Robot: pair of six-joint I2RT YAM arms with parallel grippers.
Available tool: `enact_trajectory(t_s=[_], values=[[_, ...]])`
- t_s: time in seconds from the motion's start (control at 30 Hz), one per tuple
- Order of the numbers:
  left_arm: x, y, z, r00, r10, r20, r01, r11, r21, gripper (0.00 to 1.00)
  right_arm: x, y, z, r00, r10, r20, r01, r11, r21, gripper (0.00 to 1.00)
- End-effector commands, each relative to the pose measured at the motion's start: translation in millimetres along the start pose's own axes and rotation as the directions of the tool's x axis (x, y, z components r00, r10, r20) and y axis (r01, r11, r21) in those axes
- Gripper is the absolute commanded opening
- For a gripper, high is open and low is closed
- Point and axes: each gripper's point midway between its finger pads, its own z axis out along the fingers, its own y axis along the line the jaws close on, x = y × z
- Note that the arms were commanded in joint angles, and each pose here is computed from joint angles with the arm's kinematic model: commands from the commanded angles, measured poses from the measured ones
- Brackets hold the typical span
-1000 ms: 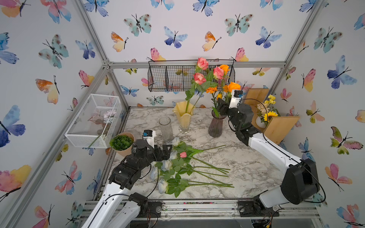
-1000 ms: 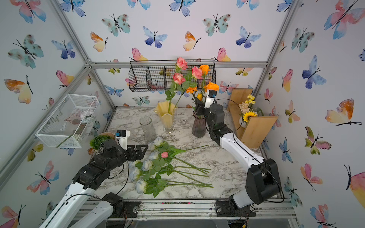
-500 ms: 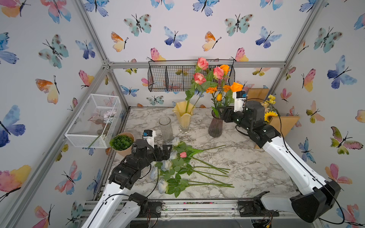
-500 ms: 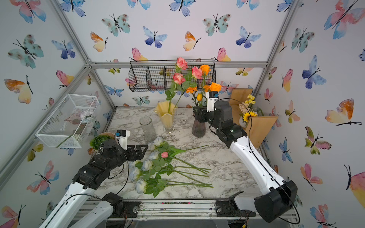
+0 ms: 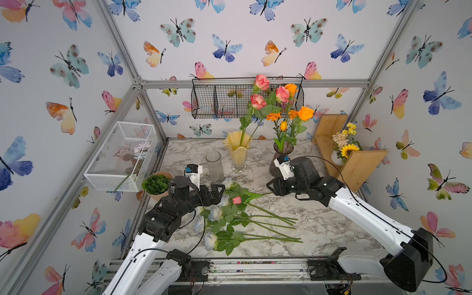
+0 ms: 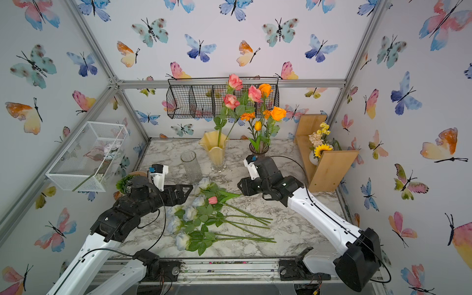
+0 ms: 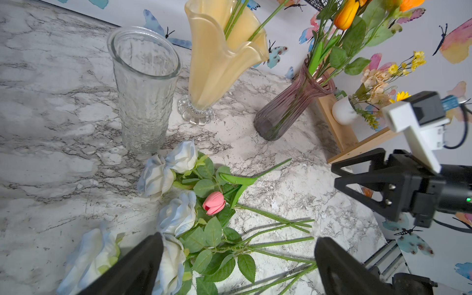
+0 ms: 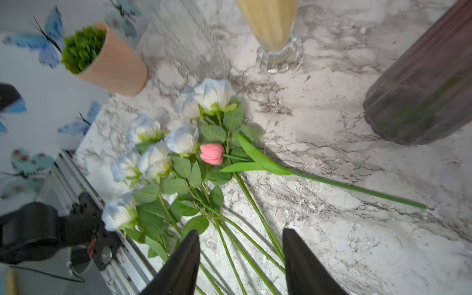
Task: Arrange the flowers in different vases according to their colors
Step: Pick up the flower at the center of the board.
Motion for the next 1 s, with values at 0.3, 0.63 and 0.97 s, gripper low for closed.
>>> enact_trajectory(t_s=[0.3, 0.63, 0.97], values=[[11.0, 17.7, 1.2, 0.999, 0.050, -0.010, -0.050, 0.996, -0.074, 0.99, 22.3, -1.0, 77.9, 0.790, -0.598, -0.135, 0.591, 0.801, -0.091, 0.61], [15.9, 16.8, 6.7, 0.999, 0.048, -0.026, -0.049, 0.997, -0.054, 0.99, 34.1, -18.1, 130.3, 0.706, -0.677, -0.209, 0.669, 0.734, -0.118, 0.63], [16.7, 13.8, 7.8, 0.998, 0.050, -0.029, -0.051, 0.998, -0.029, 0.99, 42.0, -31.1, 160.0, 0.700, -0.670, -0.246, 0.670, 0.736, -0.098, 0.62]])
